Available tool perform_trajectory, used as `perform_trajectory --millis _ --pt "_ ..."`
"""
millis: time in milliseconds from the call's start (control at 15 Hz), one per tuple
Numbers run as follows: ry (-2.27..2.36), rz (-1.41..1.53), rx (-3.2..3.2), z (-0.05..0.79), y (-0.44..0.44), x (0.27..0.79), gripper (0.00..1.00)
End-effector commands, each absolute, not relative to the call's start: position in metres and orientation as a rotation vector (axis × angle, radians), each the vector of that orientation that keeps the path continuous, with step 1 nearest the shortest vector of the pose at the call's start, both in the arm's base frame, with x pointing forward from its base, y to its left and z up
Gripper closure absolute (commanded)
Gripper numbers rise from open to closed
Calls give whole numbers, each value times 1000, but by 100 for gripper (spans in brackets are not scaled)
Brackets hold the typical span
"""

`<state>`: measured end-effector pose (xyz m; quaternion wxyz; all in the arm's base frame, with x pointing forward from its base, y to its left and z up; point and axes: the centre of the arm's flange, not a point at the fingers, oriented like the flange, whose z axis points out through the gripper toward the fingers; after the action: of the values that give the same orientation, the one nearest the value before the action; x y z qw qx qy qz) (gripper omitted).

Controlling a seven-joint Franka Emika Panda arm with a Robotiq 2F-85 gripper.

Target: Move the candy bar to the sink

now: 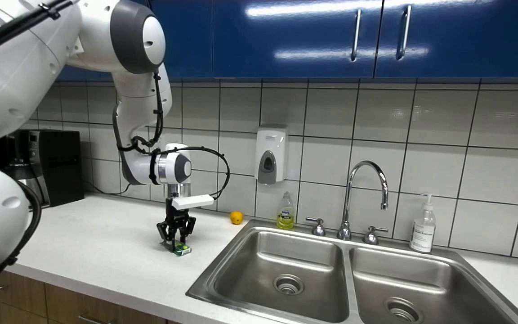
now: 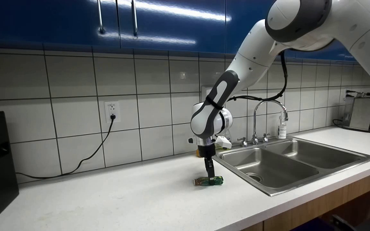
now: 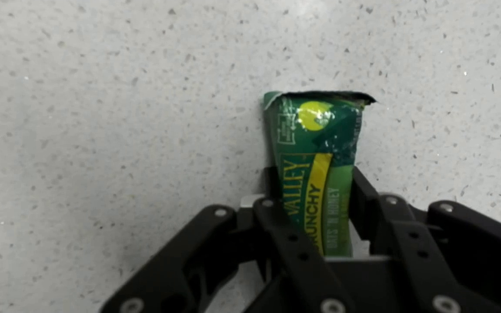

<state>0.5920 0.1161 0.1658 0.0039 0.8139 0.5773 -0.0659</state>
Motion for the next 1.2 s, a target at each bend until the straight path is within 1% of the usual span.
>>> perform_trajectory --millis 0,933,1133 --pt "1844 -240 2518 169 117 600 86" --pt "1837 -162 2450 215 127 607 86" --pt "1776 -141 2507 222 125 606 86"
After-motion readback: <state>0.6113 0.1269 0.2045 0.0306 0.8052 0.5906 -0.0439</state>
